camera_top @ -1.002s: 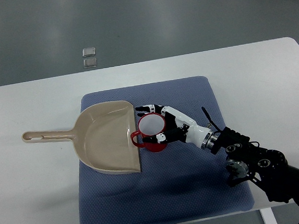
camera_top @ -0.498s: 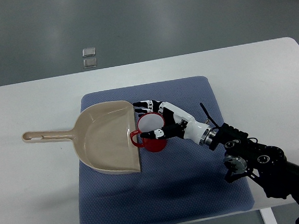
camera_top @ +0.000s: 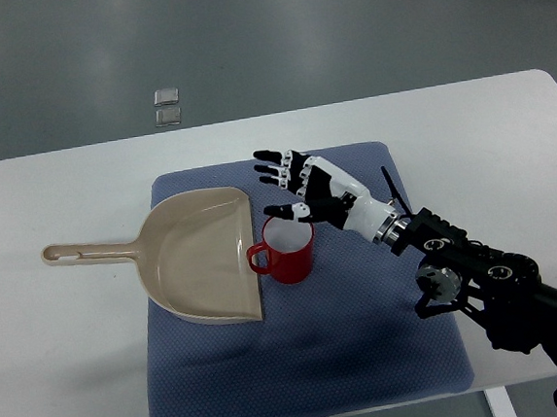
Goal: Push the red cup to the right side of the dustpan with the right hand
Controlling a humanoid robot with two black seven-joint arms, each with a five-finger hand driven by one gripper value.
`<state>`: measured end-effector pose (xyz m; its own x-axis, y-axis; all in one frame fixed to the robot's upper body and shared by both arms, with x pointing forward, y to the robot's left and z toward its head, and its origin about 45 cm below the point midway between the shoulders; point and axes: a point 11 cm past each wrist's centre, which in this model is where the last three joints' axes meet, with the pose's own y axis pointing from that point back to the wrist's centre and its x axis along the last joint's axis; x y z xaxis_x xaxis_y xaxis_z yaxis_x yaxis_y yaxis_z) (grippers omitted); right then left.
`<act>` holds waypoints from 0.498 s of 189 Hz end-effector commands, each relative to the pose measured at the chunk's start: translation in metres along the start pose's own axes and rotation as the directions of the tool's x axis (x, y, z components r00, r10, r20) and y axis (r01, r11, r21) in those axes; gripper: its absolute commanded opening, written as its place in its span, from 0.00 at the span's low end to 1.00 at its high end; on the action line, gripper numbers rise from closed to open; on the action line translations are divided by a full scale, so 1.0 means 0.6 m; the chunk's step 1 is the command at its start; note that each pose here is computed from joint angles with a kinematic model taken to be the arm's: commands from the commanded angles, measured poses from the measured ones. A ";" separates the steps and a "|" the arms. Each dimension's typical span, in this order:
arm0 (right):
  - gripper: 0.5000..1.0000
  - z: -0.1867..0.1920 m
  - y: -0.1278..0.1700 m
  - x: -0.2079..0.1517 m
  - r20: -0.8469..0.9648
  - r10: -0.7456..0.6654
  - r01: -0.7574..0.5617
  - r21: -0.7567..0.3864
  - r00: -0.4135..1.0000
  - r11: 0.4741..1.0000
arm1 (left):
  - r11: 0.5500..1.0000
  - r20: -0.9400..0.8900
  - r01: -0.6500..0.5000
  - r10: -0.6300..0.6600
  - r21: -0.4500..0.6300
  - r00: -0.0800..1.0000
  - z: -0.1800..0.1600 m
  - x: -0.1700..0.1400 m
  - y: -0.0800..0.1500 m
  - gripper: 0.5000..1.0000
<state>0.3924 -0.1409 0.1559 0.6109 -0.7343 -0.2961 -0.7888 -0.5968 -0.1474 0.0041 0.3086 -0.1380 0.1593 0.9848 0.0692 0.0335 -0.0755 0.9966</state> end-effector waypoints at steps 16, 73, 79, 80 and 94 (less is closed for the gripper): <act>0.87 -0.070 0.001 0.098 0.172 0.232 -0.245 0.057 0.957 0.968 | 1.000 0.002 0.001 -0.001 -0.002 1.000 0.002 -0.001 0.000 1.00; 0.87 -0.111 0.027 0.164 0.350 0.322 -0.383 0.119 0.880 0.916 | 1.000 0.007 0.016 -0.016 -0.007 1.000 0.004 -0.009 0.001 1.00; 0.87 -0.115 0.026 0.162 0.364 0.307 -0.376 0.134 0.879 0.917 | 1.000 0.005 0.021 -0.021 -0.005 1.000 0.004 -0.011 0.001 1.00; 0.87 -0.115 0.026 0.162 0.364 0.307 -0.376 0.134 0.879 0.917 | 1.000 0.005 0.021 -0.021 -0.005 1.000 0.004 -0.011 0.001 1.00; 0.87 -0.122 0.027 0.163 0.385 0.288 -0.370 0.157 0.877 0.916 | 1.000 0.004 0.027 -0.027 -0.006 1.000 0.004 -0.015 0.001 1.00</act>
<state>0.4447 -0.2438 0.1892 0.2670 -0.7214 -0.6390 -0.9626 -0.2308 -0.1416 0.0052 0.3020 -0.1381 0.1651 0.9850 0.0496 0.0325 -0.0557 0.9979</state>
